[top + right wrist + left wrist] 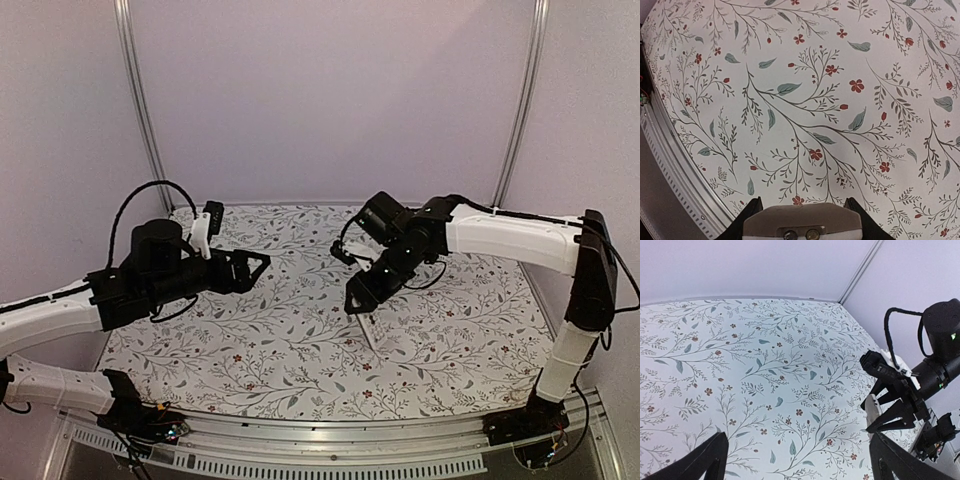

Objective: Load the batteries into the remote control
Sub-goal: Place the remote control at the center of the board.

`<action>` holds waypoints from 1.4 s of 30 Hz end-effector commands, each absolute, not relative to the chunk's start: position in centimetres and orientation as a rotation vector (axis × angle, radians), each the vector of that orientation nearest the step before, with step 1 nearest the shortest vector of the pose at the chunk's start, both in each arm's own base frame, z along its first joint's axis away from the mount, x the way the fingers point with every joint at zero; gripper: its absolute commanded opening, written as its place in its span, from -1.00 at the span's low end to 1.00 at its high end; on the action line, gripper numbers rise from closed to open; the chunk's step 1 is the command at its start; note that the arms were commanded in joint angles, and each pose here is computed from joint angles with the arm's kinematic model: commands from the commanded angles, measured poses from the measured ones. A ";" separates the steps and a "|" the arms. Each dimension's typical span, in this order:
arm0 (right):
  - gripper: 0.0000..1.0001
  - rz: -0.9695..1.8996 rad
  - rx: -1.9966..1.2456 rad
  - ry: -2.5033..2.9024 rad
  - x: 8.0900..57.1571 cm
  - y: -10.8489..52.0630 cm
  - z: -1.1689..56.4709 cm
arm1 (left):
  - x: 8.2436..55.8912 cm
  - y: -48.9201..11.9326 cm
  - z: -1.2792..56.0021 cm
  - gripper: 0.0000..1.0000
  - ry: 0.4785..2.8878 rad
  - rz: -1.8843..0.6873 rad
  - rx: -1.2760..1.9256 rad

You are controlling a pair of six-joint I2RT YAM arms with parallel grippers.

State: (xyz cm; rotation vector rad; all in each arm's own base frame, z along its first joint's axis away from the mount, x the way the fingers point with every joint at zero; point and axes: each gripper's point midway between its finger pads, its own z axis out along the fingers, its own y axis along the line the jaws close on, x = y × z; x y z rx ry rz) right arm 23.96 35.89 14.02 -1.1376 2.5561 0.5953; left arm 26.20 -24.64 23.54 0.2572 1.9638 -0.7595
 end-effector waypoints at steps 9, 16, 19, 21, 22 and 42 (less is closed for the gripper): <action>-0.46 0.033 -1.457 2.696 23.3 36.4 5.1 | 26.5 -23.3 20.3 0.99 2.036 -0.697 0.206; -0.30 -0.087 -1.502 2.739 24.1 36.9 2.1 | 26.8 -22.6 19.8 0.99 2.037 -0.664 0.189; -0.16 -0.101 -1.511 2.754 24.2 37.1 1.2 | 27.1 -21.9 19.6 0.99 2.034 -0.640 0.156; -0.04 -0.111 -1.516 2.766 24.3 37.2 0.4 | 27.2 -21.6 19.3 0.99 2.040 -0.633 0.148; 0.02 -0.107 -1.517 2.766 24.4 37.4 0.2 | 27.4 -21.7 19.5 0.99 2.027 -0.641 0.144; 0.97 0.268 -1.201 2.682 27.7 35.6 8.0 | 28.1 -23.1 19.7 0.99 2.050 -0.678 0.191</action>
